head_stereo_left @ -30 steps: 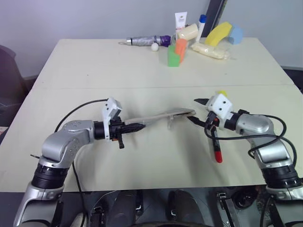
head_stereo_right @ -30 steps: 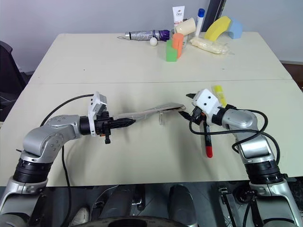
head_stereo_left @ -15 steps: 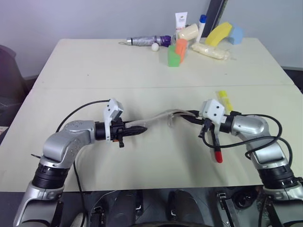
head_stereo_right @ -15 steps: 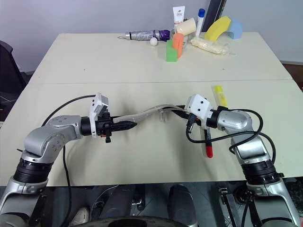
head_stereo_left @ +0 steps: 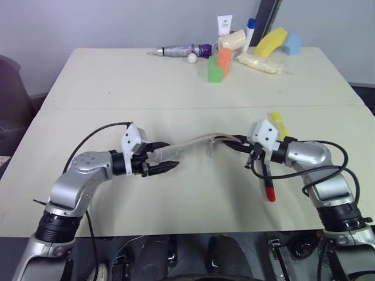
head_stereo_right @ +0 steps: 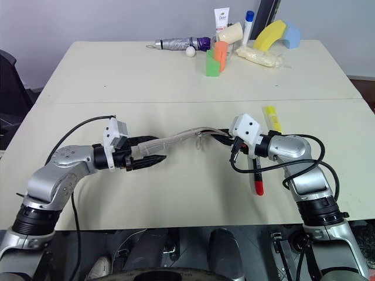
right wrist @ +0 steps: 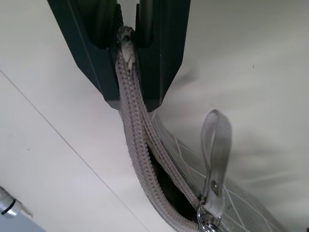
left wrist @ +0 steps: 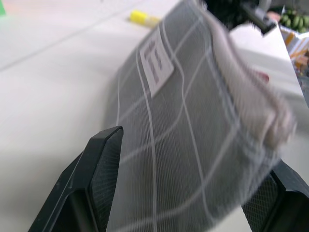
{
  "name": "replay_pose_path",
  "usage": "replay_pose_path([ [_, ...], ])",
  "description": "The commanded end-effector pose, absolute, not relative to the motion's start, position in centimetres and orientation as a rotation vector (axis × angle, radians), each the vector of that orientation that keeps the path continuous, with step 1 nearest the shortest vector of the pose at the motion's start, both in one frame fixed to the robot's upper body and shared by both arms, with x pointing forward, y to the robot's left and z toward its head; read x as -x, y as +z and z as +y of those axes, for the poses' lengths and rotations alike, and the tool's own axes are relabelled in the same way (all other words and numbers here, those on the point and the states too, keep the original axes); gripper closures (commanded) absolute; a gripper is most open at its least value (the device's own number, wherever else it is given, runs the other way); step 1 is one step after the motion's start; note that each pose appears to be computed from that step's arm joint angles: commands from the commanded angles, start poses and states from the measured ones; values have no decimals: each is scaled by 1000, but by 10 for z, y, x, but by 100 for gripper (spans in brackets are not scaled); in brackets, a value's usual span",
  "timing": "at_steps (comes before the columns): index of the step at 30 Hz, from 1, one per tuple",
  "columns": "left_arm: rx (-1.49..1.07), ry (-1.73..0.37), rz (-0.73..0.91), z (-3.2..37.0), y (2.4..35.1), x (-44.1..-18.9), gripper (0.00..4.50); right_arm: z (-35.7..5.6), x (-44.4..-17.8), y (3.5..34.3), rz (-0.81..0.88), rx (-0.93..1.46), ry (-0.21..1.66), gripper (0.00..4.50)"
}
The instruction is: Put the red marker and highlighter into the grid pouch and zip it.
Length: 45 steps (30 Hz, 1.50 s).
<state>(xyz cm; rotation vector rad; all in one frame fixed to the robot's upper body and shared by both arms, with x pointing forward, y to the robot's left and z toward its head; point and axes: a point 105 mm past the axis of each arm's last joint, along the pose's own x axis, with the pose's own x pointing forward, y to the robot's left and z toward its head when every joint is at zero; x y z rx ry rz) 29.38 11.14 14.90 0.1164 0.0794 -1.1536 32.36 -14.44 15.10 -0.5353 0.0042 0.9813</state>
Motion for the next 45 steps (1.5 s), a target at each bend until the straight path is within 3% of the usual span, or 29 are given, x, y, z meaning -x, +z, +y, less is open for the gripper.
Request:
replay_pose_path([
  [1, -110, -1147, -2, 114, 168, -295, 165, -146, -325, 162, -42, 534, 970, 450],
  [2, -106, -1150, -4, 114, 169, -295, 191, -147, -325, 162, -41, 532, 967, 450],
  [7, -92, -1155, 2, 117, 168, -291, 447, -148, -327, 164, -49, 510, 953, 450],
  [14, -83, -1125, -19, 113, 169, -296, 447, -152, -332, 168, -27, 483, 930, 450],
  [15, -79, -1111, -39, 111, 172, -298, 450, -154, -333, 170, -18, 490, 921, 370],
  [16, -79, -1095, -63, 109, 175, -301, 450, -159, -337, 173, -27, 525, 876, 340],
  [20, -99, -1012, -158, 101, 186, -312, 450, -181, -344, 189, -33, 543, 756, 142],
  [26, -121, -911, -266, 91, 199, -326, 450, -199, -339, 193, 22, 428, 685, 142],
  [32, -151, -898, -296, 79, 196, -331, 450, -163, -344, 201, -35, 214, 675, 142],
  [42, -167, -907, -313, 69, 194, -329, 450, -125, -362, 215, -73, 60, 641, 142],
  [45, -168, -901, -319, 68, 195, -329, 450, -119, -362, 217, -74, 24, 659, 223],
])
